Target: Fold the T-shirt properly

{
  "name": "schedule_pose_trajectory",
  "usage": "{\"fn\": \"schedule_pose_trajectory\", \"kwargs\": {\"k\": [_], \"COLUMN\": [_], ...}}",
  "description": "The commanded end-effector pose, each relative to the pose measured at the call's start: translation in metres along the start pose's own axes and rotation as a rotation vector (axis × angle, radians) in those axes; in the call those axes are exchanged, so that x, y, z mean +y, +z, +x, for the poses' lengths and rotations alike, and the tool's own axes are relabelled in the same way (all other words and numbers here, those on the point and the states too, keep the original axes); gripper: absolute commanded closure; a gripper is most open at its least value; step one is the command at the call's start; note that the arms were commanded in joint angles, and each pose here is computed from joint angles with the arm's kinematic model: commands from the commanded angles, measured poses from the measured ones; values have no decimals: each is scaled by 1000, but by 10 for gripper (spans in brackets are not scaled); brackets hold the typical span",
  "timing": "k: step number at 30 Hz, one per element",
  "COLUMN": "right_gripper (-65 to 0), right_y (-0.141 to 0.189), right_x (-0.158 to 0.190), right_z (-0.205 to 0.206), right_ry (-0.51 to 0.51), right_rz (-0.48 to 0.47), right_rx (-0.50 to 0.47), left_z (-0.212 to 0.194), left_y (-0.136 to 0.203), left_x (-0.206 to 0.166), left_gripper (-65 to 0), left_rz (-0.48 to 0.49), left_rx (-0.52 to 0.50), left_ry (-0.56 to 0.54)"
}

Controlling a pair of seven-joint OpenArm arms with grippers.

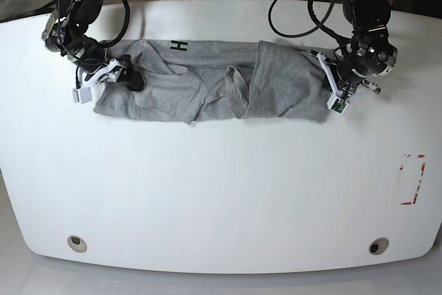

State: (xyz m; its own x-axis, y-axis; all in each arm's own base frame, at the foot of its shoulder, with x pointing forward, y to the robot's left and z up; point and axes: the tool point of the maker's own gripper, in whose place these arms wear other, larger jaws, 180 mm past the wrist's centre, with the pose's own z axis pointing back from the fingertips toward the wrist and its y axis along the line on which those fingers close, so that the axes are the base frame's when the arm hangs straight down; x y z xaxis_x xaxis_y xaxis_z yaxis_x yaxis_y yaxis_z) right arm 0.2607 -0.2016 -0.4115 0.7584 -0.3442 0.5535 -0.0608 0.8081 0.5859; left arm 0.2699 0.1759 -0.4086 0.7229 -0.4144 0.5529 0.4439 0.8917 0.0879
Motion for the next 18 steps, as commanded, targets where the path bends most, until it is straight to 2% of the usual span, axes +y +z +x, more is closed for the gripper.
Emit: {"fn": "schedule_pose_trajectory", "kwargs": {"k": [1, 3, 6, 11, 18], "right_gripper": [-285, -136, -3, -11, -10], "right_y": [4, 5, 12, 42, 71], "right_x": [-3, -5, -11, -24, -9], "right_z": [8, 20, 32, 69, 98], "right_ry": [22, 42, 72, 194, 366], "right_rz": [-14, -19, -40, -117, -176], "right_rx": [-1, -16, -24, -50, -66], "left_z": [-9, -13, -7, 16, 40], "left_y": [-13, -18, -20, -22, -37], "left_x": [-5, -8, -20, -51, -137], "left_gripper": [0, 0, 0, 0, 0], "left_rz": [-38, -55, -79, -134, -322], "left_rx": [11, 10, 0, -41, -69], "left_ry": [29, 42, 30, -32, -103]}}
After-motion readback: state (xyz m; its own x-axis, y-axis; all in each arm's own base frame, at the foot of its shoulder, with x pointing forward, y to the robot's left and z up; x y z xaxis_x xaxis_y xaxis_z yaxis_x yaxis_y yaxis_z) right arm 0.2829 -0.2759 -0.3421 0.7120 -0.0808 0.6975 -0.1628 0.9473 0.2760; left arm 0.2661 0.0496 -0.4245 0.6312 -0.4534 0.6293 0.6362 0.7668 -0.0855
